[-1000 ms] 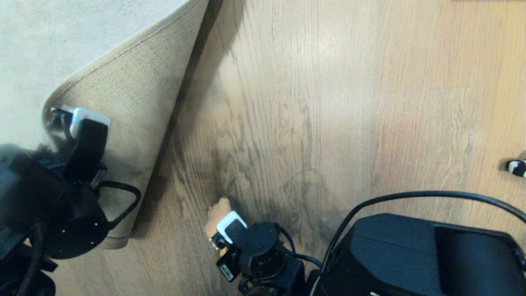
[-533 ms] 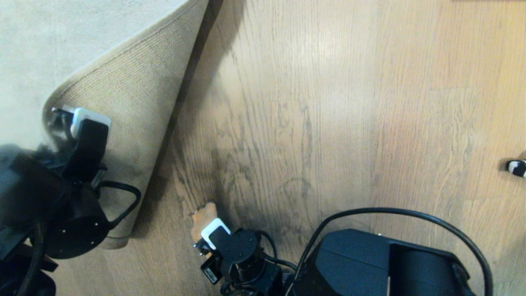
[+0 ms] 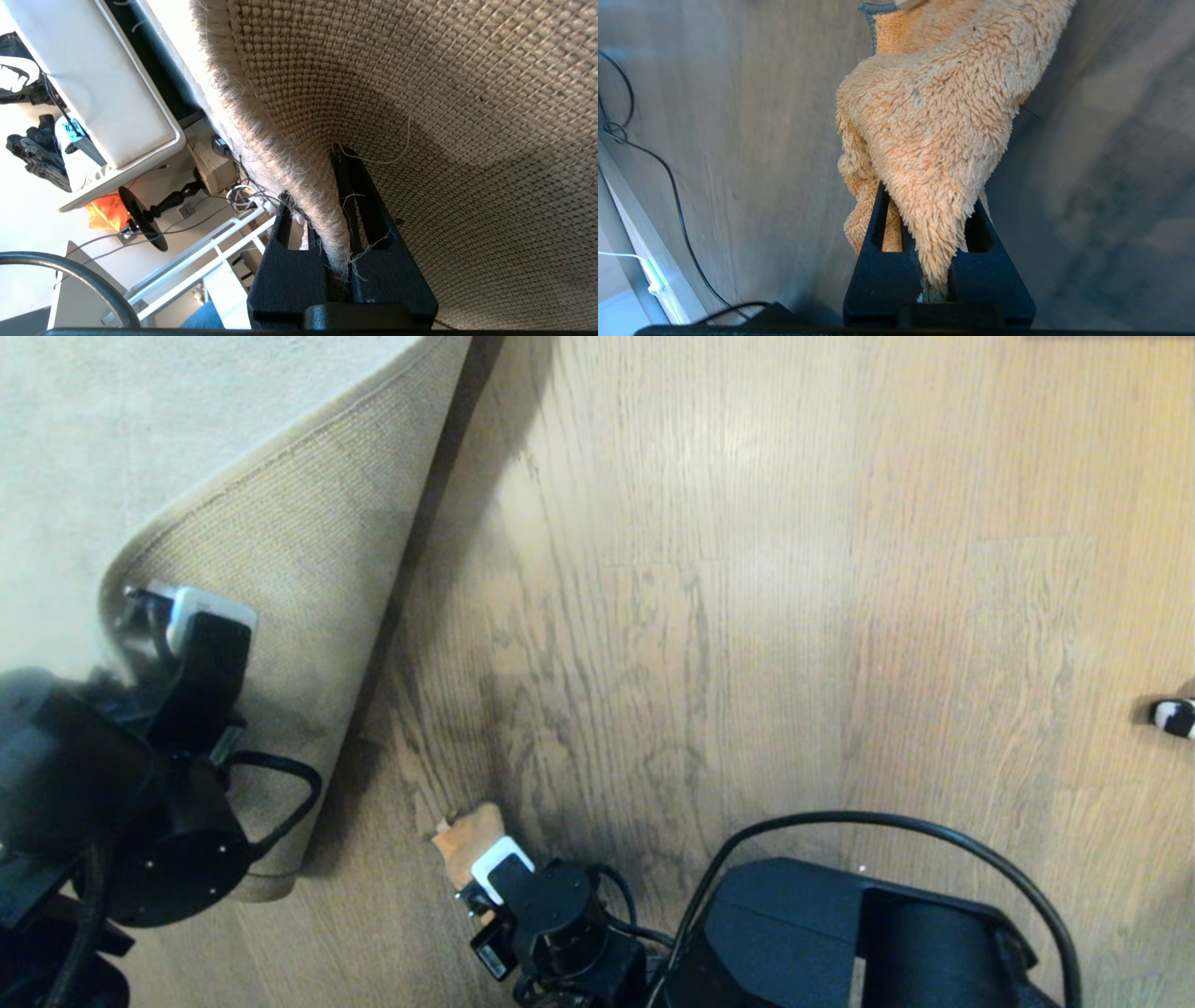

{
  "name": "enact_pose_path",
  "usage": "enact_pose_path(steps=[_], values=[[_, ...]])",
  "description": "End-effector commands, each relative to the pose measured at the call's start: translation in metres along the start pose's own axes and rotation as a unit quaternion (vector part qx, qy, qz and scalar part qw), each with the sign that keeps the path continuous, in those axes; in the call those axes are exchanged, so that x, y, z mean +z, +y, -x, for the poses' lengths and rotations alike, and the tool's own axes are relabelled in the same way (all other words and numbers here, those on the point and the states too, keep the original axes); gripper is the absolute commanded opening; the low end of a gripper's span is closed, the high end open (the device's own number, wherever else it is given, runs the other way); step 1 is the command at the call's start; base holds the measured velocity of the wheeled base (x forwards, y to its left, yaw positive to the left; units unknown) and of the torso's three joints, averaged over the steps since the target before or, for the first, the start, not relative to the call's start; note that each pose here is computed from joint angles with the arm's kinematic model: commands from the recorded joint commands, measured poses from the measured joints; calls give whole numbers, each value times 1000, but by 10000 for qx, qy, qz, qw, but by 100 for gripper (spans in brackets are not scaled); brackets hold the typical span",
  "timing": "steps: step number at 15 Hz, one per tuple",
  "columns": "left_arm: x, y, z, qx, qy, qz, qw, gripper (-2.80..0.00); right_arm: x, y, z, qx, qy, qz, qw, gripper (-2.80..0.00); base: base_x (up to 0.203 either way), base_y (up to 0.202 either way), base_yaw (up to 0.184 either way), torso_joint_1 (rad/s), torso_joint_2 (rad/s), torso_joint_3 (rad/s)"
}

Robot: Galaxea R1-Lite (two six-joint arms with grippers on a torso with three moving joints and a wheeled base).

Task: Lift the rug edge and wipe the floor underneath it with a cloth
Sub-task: Wipe the floor under the carpet with a rag

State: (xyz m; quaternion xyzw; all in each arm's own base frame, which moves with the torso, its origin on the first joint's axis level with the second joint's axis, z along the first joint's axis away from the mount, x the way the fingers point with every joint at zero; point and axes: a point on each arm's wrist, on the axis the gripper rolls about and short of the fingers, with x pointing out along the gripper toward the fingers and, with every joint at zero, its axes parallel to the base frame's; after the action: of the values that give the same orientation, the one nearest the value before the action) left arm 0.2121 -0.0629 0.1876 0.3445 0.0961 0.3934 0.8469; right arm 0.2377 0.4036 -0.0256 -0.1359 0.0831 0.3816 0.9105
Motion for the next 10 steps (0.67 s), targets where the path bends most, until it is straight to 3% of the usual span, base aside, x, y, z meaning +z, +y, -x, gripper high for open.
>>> enact_pose_path(steps=[1, 10], values=[[1, 2, 0, 75, -12, 155, 9999, -280, 6, -16, 6, -141, 15, -28, 9999, -280, 0, 0, 0, 0, 0, 0], [0, 0, 1, 41, -26, 120, 9999, -280, 35, -105, 37, -998, 45, -234, 9947, -280, 0, 0, 0, 0, 0, 0]])
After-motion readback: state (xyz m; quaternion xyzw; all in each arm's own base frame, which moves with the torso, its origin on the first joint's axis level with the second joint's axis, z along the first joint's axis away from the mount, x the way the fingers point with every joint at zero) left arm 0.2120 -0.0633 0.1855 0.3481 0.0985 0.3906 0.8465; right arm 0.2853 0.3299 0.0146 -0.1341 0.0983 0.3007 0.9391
